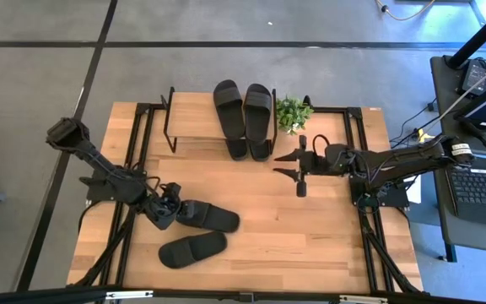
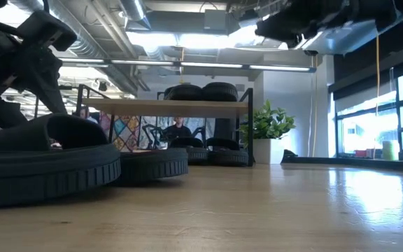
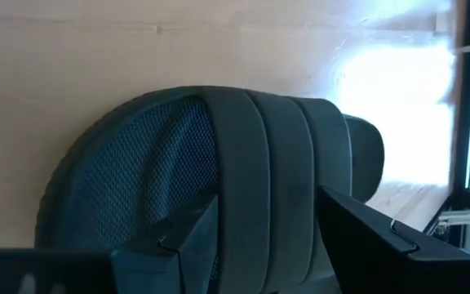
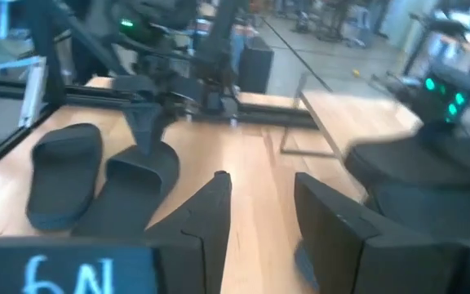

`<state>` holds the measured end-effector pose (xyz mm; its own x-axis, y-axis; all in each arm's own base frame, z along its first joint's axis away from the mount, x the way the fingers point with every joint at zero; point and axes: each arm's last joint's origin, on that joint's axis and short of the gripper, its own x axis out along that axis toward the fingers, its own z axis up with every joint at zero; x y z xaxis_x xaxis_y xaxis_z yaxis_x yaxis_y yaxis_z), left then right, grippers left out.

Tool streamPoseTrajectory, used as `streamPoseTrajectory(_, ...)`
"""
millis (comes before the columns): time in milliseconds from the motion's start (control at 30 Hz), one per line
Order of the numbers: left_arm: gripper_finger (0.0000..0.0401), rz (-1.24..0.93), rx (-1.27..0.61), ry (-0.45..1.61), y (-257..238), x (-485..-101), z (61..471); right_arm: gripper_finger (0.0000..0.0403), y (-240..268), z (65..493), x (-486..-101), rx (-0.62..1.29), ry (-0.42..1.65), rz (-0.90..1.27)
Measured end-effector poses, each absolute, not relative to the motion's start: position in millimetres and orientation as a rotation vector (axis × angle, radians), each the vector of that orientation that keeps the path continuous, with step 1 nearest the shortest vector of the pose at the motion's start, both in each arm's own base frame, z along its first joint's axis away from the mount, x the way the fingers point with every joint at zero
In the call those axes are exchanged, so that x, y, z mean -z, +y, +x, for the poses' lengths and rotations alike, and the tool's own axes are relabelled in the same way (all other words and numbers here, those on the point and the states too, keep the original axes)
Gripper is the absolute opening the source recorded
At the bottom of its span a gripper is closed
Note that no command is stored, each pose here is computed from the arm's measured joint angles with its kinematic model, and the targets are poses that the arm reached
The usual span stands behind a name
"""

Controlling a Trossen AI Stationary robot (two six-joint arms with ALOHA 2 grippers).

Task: Pick and place slides into the shelf
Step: Put the black slide under the shelf

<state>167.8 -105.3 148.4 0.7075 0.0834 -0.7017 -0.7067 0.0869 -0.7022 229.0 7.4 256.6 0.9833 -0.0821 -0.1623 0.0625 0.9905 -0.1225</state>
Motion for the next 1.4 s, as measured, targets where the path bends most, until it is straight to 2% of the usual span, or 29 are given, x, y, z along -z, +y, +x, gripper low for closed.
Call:
streamPoseTrajectory(100, 0.0193, -1.374, -0.643, 0.570, -104, -148, 169, 0.0138, 14, 240, -267, 0.039, 0.179, -0.207)
streamPoseTrajectory(300, 0.0193, -1.375, -0.646, 0.568, -103, -148, 169, 0.0138, 18, 267, -278, 0.021, 0.339, -0.282)
streamPoseTrajectory(667, 0.0193, -1.372, -0.646, 0.571, -104, -148, 169, 0.0138, 27, 311, -264, -0.025, 0.462, -0.369)
streamPoseTrajectory(867, 0.0193, -1.371, -0.646, 0.571, -104, -148, 168, 0.0138, 43, 334, -263, -0.092, 0.464, -0.512)
streamPoseTrajectory(1167, 0.0193, -1.370, -0.647, 0.571, -104, -148, 168, 0.0138, 62, 374, -259, -0.118, 0.423, -0.518)
streamPoseTrajectory(1400, 0.0193, -1.369, -0.646, 0.571, -104, -148, 168, 0.0138, 74, 407, -232, -0.136, 0.438, -0.526)
